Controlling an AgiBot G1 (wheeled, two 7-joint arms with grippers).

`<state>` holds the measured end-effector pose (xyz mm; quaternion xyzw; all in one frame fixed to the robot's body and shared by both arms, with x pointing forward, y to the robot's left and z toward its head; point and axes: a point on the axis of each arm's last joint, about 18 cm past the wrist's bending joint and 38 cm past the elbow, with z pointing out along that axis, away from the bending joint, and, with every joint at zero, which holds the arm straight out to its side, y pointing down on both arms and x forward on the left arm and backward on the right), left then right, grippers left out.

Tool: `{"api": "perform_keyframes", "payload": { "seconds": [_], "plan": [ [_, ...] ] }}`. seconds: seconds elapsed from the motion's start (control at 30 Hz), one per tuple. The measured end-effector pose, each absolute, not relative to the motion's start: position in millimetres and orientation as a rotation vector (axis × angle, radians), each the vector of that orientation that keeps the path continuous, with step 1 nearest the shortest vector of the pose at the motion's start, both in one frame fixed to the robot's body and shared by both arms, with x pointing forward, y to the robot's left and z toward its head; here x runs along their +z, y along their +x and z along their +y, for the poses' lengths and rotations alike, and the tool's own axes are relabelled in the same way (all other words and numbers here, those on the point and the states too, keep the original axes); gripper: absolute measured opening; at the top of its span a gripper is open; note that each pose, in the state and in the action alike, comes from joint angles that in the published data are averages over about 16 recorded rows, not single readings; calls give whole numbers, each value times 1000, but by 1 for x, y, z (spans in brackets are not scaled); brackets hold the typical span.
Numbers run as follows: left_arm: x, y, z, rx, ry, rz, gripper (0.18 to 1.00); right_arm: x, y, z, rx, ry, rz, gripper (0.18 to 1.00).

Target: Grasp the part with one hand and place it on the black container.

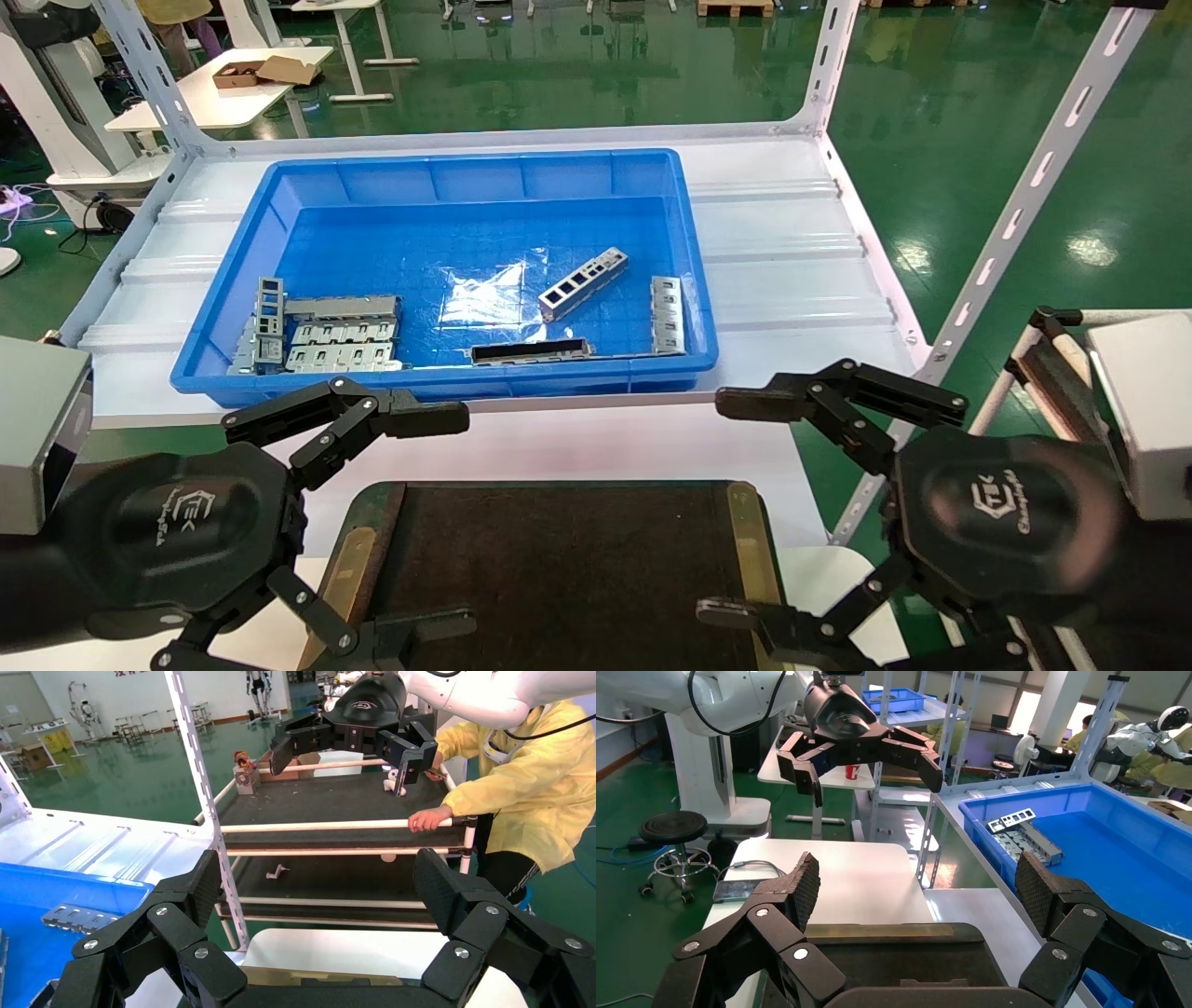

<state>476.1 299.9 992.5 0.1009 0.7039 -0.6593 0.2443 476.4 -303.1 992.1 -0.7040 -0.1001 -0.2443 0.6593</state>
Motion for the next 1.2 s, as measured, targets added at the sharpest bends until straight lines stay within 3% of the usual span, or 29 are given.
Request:
{"api": "perform_keyframes", "payload": {
  "seconds": [1.2],
  "plan": [
    [992, 478, 300, -1794, 272, 1919, 1000, 992, 476, -303, -553, -1594, -227, 1001]
  ]
}}
